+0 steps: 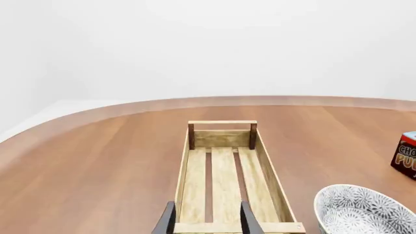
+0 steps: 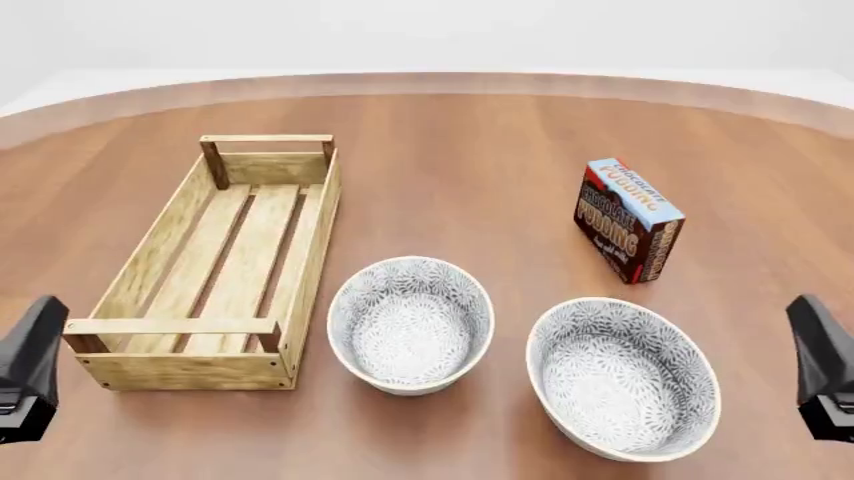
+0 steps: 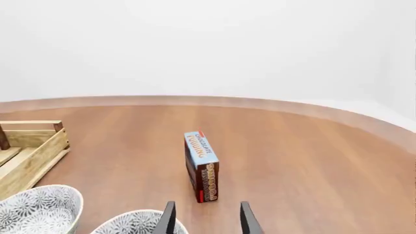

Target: Stack the left bowl on the right bowl and place them in the tray.

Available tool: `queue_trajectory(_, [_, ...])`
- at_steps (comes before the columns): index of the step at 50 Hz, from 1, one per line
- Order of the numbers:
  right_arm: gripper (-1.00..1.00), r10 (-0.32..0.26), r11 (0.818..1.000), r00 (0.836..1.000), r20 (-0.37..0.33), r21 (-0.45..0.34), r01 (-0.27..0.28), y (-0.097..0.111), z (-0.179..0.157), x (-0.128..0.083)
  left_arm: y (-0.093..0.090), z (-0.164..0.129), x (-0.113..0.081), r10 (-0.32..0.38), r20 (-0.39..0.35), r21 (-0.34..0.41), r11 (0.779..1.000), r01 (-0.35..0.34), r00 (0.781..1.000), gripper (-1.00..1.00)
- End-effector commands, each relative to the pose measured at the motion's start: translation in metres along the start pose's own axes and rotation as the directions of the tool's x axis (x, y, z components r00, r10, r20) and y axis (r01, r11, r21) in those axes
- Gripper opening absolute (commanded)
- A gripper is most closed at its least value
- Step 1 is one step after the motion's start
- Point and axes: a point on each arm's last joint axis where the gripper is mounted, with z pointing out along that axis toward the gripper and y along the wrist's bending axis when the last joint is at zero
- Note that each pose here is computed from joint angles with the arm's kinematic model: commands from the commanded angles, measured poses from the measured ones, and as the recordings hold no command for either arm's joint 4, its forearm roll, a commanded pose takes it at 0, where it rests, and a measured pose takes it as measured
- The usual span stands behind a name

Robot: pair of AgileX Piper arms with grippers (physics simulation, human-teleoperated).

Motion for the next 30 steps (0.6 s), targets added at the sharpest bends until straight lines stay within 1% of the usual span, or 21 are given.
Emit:
queue_trajectory(1, [1.0, 0.0, 1.0, 1.0, -0.02, 0.011, 0.0, -0.001, 0.004, 0.0, 0.0, 0.0, 0.0, 0.0, 0.0, 0.0, 1.0, 0.0, 1.0, 1.0])
queue_trajectory(2, [1.0, 0.016, 0.999, 0.999, -0.037, 0.031, -0.014, -0.002, 0.008, 0.001, 0.0, 0.0, 0.0, 0.0, 0.0, 0.0, 1.0, 0.0, 1.0, 1.0])
queue_trajectory(4, [1.0, 0.008, 1.0, 0.999, -0.047, 0.013, -0.007, -0.001, 0.012, 0.001, 0.0, 0.0, 0.0, 0.0, 0.0, 0.0, 1.0, 0.0, 1.0, 1.0])
queue_trajectory(6, [1.0, 0.005, 1.0, 0.998, -0.059, 0.018, -0.004, -0.001, 0.015, 0.0, 0.0, 0.0, 0.0, 0.0, 0.0, 0.0, 1.0, 0.0, 1.0, 1.0])
queue_trajectory(7, [1.0, -0.023, 0.999, 0.997, -0.074, 0.029, 0.026, -0.002, 0.018, -0.002, 0.0, 0.0, 0.0, 0.0, 0.0, 0.0, 1.0, 0.0, 1.0, 1.0])
queue_trajectory(8, [1.0, -0.029, 0.999, 0.997, -0.069, 0.03, 0.031, -0.002, 0.017, -0.005, 0.0, 0.0, 0.0, 0.0, 0.0, 0.0, 1.0, 0.0, 1.0, 1.0])
queue_trajectory(9, [1.0, -0.019, 0.999, 0.998, -0.057, 0.025, 0.021, -0.002, 0.014, -0.011, 0.0, 0.0, 0.0, 0.0, 0.0, 0.0, 1.0, 0.0, 1.0, 1.0])
queue_trajectory(10, [1.0, -0.021, 1.0, 0.998, -0.057, 0.015, 0.022, -0.001, 0.014, -0.014, 0.0, 0.0, 0.0, 0.0, 0.0, 0.0, 1.0, 0.0, 1.0, 1.0])
queue_trajectory(11, [1.0, -0.036, 0.999, 0.997, -0.069, 0.0, 0.036, 0.0, 0.016, -0.016, 0.0, 0.0, 0.0, 0.0, 0.0, 0.0, 1.0, 0.0, 1.0, 1.0])
queue_trajectory(12, [1.0, -0.036, 0.999, 0.997, -0.071, -0.027, 0.034, 0.002, 0.018, -0.02, 0.0, 0.0, 0.0, 0.0, 0.0, 0.0, 1.0, 0.0, 1.0, 1.0])
queue_trajectory(14, [1.0, -0.038, 0.999, 0.996, -0.077, -0.034, 0.035, 0.002, 0.02, -0.024, 0.0, 0.0, 0.0, 0.0, 0.0, 0.0, 1.0, 0.0, 1.0, 1.0])
queue_trajectory(17, [1.0, -0.036, 0.997, 0.993, -0.115, -0.078, 0.027, 0.006, 0.035, -0.037, 0.0, 0.0, 0.0, 0.0, 0.0, 0.0, 1.0, 0.0, 1.0, 1.0])
queue_trajectory(19, [1.0, -0.063, 0.987, 0.988, -0.143, -0.153, 0.041, 0.015, 0.05, -0.045, 0.0, 0.0, 0.0, 0.0, 0.0, 0.0, 1.0, 0.0, 1.0, 1.0])
queue_trajectory(21, [1.0, -0.08, 0.978, 0.981, -0.178, -0.206, 0.043, 0.024, 0.067, -0.05, 0.0, 0.0, 0.0, 0.0, 0.0, 0.0, 1.0, 0.0, 1.0, 1.0])
queue_trajectory(25, [1.0, -0.093, 0.965, 0.978, -0.187, -0.258, 0.042, 0.034, 0.085, -0.068, 0.0, 0.0, 0.0, 0.0, 0.0, 0.0, 1.0, 0.0, 1.0, 1.0])
queue_trajectory(26, [1.0, -0.093, 0.965, 0.978, -0.187, -0.258, 0.042, 0.034, 0.085, -0.068, 0.0, 0.0, 0.0, 0.0, 0.0, 0.0, 1.0, 0.0, 1.0, 1.0])
queue_trajectory(28, [1.0, -0.126, 0.953, 0.971, -0.204, -0.297, 0.062, 0.043, 0.098, -0.073, 0.0, 0.0, 0.0, 0.0, 0.0, 0.0, 1.0, 0.0, 1.0, 1.0])
queue_trajectory(30, [1.0, -0.146, 0.944, 0.965, -0.219, -0.321, 0.07, 0.05, 0.109, -0.079, 0.0, 0.0, 0.0, 0.0, 0.0, 0.0, 1.0, 0.0, 1.0, 1.0])
